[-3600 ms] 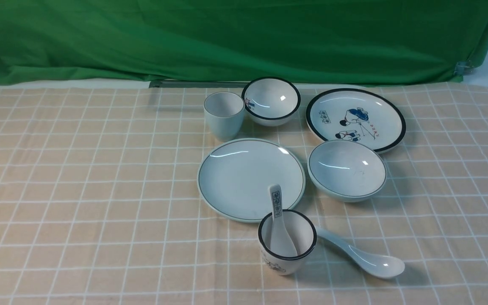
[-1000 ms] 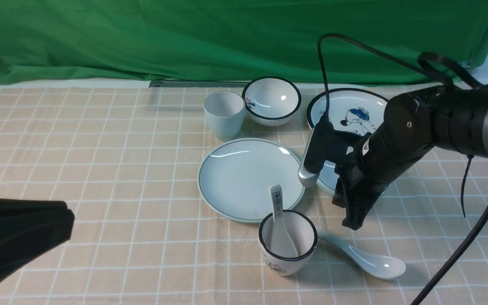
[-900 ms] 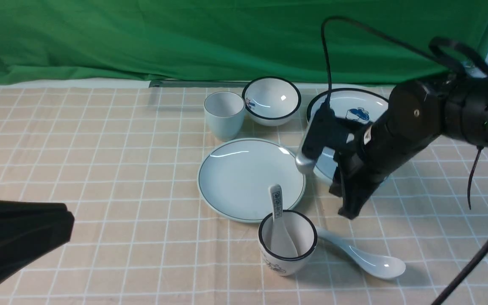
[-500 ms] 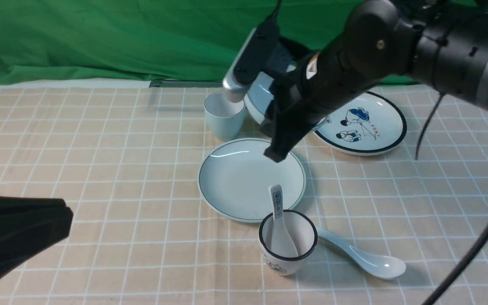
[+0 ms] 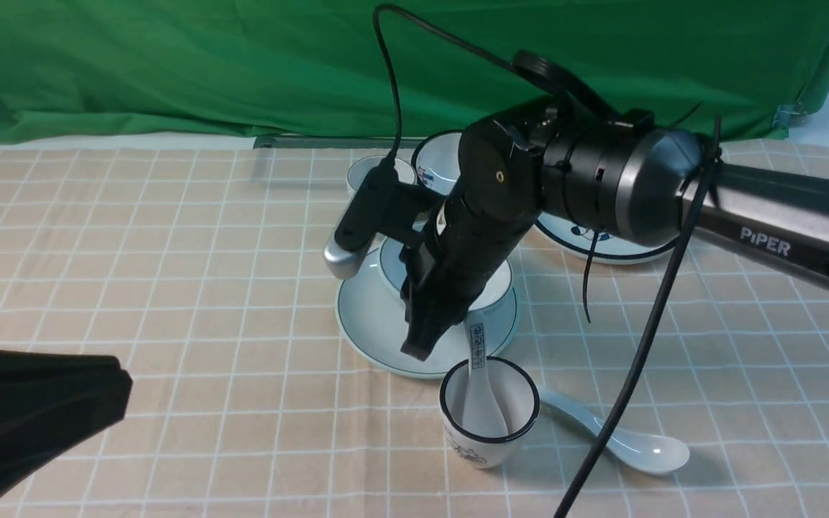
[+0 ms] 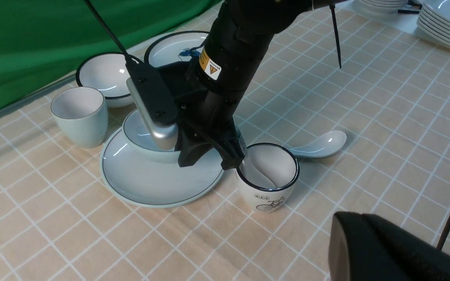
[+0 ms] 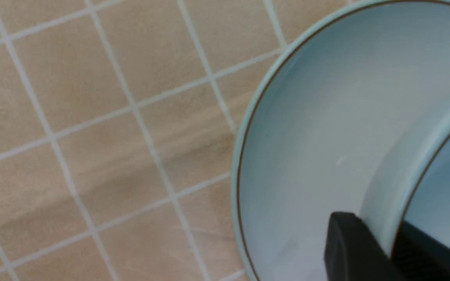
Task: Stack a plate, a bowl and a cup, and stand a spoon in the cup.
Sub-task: Use the right arm to put the blue rice bowl into the blue large plate in the middle, then use the left arm to grab a blue teacup
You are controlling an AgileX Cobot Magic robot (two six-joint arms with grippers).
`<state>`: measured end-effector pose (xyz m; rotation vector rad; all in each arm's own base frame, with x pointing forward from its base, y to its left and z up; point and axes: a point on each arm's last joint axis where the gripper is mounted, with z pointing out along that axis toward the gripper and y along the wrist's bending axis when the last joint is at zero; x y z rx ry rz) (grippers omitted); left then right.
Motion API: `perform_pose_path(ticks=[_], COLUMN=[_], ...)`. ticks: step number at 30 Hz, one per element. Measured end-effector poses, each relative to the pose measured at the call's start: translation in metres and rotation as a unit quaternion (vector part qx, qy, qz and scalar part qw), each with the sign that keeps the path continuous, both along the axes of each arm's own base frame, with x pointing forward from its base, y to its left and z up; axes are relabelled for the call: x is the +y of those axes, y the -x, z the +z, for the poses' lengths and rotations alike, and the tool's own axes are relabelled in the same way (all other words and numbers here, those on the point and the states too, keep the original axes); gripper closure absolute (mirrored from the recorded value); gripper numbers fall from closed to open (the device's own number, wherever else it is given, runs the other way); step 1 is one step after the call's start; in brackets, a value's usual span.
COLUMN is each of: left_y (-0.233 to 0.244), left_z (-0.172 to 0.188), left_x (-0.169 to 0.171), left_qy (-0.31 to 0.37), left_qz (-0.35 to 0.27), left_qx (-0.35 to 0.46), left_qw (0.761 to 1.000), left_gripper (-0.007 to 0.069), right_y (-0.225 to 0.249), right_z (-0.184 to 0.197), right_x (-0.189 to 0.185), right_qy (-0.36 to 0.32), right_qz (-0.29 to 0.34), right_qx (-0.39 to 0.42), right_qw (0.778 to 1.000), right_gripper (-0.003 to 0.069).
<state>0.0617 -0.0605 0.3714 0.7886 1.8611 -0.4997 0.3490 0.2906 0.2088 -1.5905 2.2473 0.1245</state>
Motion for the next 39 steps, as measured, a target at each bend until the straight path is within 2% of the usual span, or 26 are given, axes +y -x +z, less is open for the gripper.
perform_pose_path(ticks=[8, 10, 14, 17, 20, 22, 25, 29, 32, 35, 36, 39], left_y=[0.0, 0.0, 0.0, 0.0, 0.0, -0.005, -0.024, -0.072, -0.114, -0.169, -0.176, -0.235], left_z=[-0.001, -0.001, -0.001, -0.001, -0.002, -0.005, -0.014, -0.022, -0.025, -0.024, -0.028, -0.03], left_x=[0.0, 0.0, 0.0, 0.0, 0.0, -0.002, -0.009, -0.029, -0.046, -0.068, -0.07, -0.09], left_qy=[-0.001, -0.001, -0.001, -0.001, -0.003, -0.007, -0.035, -0.097, -0.129, -0.161, -0.166, -0.207], left_qz=[0.0, 0.0, 0.0, -0.001, -0.001, 0.003, 0.006, -0.008, -0.025, -0.037, -0.039, -0.046], left_qx=[0.002, 0.002, 0.002, 0.002, 0.006, 0.027, 0.083, 0.15, 0.176, 0.178, 0.182, 0.158], left_qw=[1.0, 1.0, 1.0, 1.0, 1.0, 1.0, 0.996, 0.984, 0.976, 0.97, 0.968, 0.964], left_gripper=[0.0621, 0.0621, 0.0621, 0.0621, 0.0621, 0.0621, 0.0621, 0.0621, 0.0621, 0.0621, 0.0621, 0.062], right_y=[0.001, 0.0, 0.0, -0.001, -0.002, -0.002, 0.0, 0.015, 0.024, 0.027, 0.026, 0.033], right_z=[-0.005, -0.004, -0.004, 0.008, 0.026, 0.052, 0.092, 0.133, 0.147, 0.161, 0.162, 0.173], right_x=[0.0, 0.0, 0.0, 0.001, 0.001, -0.002, -0.011, -0.034, -0.05, -0.077, -0.082, -0.115], right_qy=[0.011, 0.01, 0.01, 0.001, -0.008, -0.012, -0.008, 0.027, 0.047, 0.039, 0.037, 0.011], right_qz=[0.001, 0.001, 0.001, 0.002, 0.003, 0.004, -0.009, -0.035, -0.059, -0.123, -0.135, -0.206], right_qx=[0.014, 0.013, 0.012, 0.002, -0.014, -0.043, -0.084, -0.098, -0.077, -0.063, -0.061, -0.047], right_qw=[1.0, 1.0, 1.0, 1.0, 1.0, 0.999, 0.996, 0.994, 0.994, 0.99, 0.988, 0.977], right_gripper=[0.0564, 0.0495, 0.0313, 0.0237, 0.0228, 0.024, 0.0298, 0.0435, 0.0532, 0.0607, 0.0612, 0.0627])
